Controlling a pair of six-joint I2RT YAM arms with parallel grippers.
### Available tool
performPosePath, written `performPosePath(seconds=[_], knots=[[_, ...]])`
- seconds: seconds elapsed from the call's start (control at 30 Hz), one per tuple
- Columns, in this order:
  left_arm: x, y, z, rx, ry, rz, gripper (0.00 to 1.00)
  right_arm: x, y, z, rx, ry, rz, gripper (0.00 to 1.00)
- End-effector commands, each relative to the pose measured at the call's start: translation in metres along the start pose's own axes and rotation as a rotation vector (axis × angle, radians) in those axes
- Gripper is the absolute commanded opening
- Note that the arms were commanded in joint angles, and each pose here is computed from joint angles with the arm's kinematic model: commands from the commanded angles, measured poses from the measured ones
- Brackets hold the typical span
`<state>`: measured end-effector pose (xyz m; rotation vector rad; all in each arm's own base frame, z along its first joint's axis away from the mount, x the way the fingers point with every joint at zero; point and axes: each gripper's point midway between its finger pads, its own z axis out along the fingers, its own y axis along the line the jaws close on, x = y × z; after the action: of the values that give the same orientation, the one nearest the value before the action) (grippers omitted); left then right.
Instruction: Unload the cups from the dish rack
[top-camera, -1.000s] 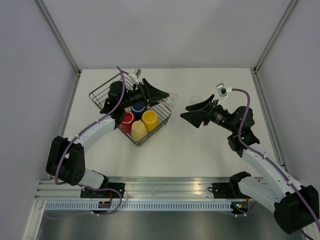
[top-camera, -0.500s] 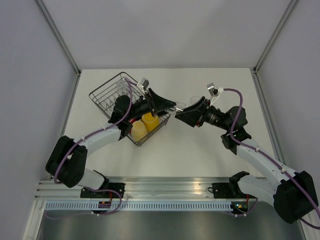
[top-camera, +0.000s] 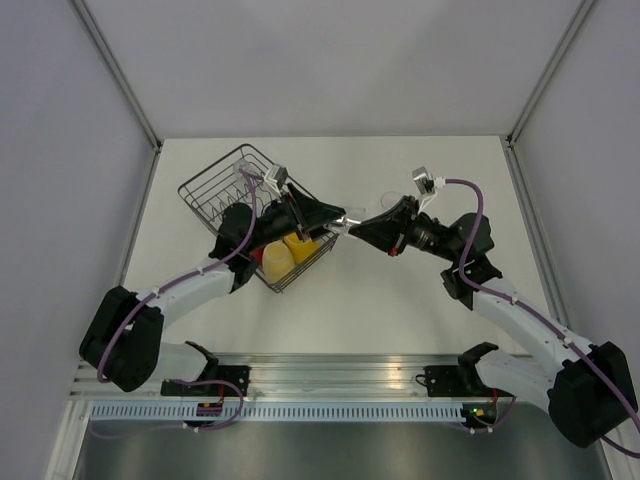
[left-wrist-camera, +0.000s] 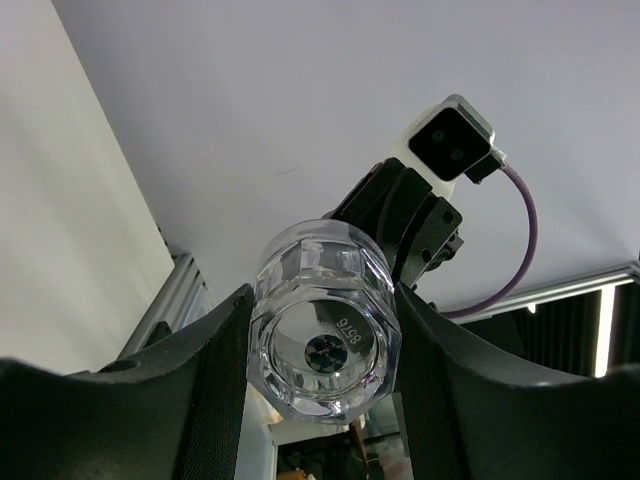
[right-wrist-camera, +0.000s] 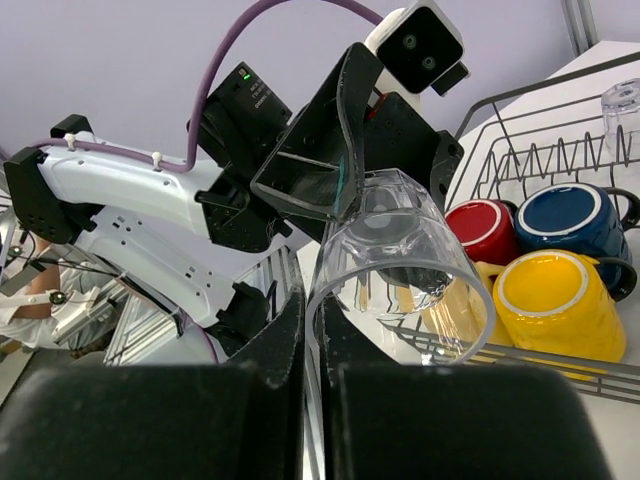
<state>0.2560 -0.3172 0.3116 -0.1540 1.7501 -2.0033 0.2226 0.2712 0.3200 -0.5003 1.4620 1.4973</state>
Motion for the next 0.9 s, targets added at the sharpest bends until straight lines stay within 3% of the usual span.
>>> performPosePath(seconds=[0.0,0.03,0.07,0.17,0.2,0.33,0.4,0.43,0.6,0.7,0.87], knots=[[-0.003,-0.027,-0.003,0.061,-0.035,0.042,0.48,-0.016,0.020,0.001,-0.053,-0.025,-0.128,0.01],[-0.003,-0.030,-0.005,0.059,-0.040,0.051,0.91,-0.015,0.016,0.001,-0.034,-0.016,-0.137,0.00],[-0.005,-0.023,-0.004,0.019,-0.049,0.045,0.99,-0.016,0.016,0.000,-0.021,-0.016,-0.147,0.00],[-0.019,-0.026,-0.007,-0.060,-0.128,0.135,1.00,-0.017,0.005,-0.004,0.064,0.000,-0.185,0.01],[-0.022,-0.004,-0.013,-0.175,-0.147,0.172,1.00,-0.023,0.004,-0.005,0.095,-0.002,-0.205,0.00],[-0.060,0.002,-0.046,-0.383,-0.386,0.311,1.00,-0.021,-0.037,-0.021,0.369,0.070,-0.202,0.00],[-0.067,0.003,-0.059,-0.440,-0.424,0.379,1.00,-0.034,-0.046,-0.026,0.472,0.077,-0.204,0.00],[-0.068,0.009,-0.067,-0.490,-0.436,0.393,1.00,-0.025,-0.069,-0.038,0.609,0.128,-0.167,0.01],[-0.063,-0.014,-0.086,-0.533,-0.383,0.577,1.00,-0.039,-0.106,-0.057,0.876,0.247,-0.193,0.00],[-0.058,-0.019,-0.098,-0.622,-0.300,0.677,1.00,-0.032,-0.137,-0.071,1.011,0.361,-0.167,0.01],[-0.051,-0.022,-0.135,-0.792,-0.209,0.784,1.00,-0.051,-0.181,-0.097,1.230,0.420,-0.170,0.00]])
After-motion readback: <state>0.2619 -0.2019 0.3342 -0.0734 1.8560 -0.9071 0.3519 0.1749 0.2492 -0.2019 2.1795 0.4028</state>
